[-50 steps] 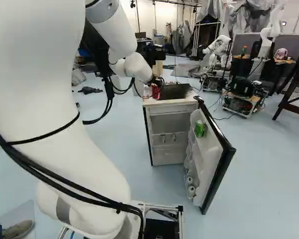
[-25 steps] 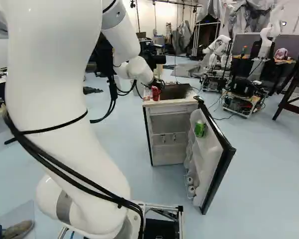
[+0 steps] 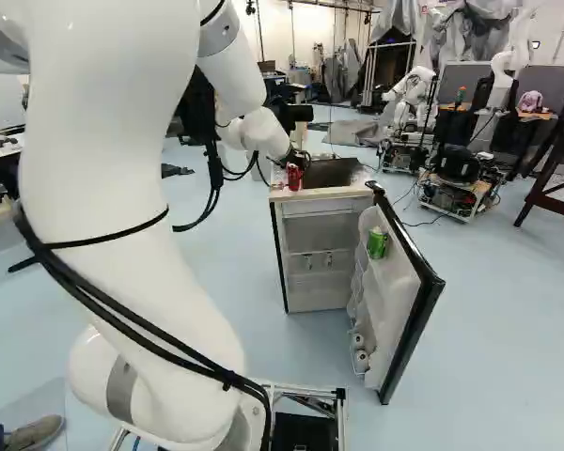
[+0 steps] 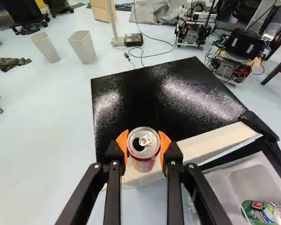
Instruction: Grab a drink from the fridge
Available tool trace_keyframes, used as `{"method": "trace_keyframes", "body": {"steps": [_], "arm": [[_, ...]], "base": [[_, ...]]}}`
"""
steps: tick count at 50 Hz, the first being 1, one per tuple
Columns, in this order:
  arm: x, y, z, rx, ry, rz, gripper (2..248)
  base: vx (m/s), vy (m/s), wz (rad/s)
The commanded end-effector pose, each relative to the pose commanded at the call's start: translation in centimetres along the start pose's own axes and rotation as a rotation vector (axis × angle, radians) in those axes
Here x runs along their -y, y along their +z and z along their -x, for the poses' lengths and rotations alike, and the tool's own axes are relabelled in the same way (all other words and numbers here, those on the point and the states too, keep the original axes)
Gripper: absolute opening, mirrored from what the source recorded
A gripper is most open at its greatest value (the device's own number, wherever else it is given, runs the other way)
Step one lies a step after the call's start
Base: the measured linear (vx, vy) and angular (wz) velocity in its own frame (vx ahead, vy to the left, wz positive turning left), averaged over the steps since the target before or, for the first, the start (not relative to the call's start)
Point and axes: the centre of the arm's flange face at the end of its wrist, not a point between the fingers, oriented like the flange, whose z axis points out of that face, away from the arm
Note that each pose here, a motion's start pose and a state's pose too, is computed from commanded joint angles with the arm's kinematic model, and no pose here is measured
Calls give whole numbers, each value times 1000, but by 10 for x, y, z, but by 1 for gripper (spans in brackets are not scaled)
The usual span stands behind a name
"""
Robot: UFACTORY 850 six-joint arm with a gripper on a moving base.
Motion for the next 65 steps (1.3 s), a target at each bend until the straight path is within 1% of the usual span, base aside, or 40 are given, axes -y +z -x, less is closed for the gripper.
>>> {"method": "trace_keyframes", "body": {"steps": [21, 30, 47, 48, 52, 53, 58, 59, 63, 64, 65], "arm": [[2, 17, -11, -6, -2, -3, 91], [3, 27, -10, 1, -3, -4, 91], [3, 29, -10, 3, -3, -4, 91], [3, 29, -10, 3, -3, -4, 97], [3, 29, -10, 3, -3, -4, 97], [3, 29, -10, 3, -3, -4, 127], [3, 29, -10, 3, -3, -4, 127], [3, 29, -10, 3, -3, -4, 160], [3, 29, -10, 3, -3, -4, 160], [3, 29, -10, 3, -3, -4, 193], [3, 29, -10, 3, -3, -4, 193]], "base": [[0, 0, 0], [0, 0, 0], [0, 0, 0], [0, 0, 0], [0, 0, 0], [0, 0, 0], [0, 0, 0], [0, 0, 0], [0, 0, 0], [0, 0, 0], [0, 0, 0]]}}
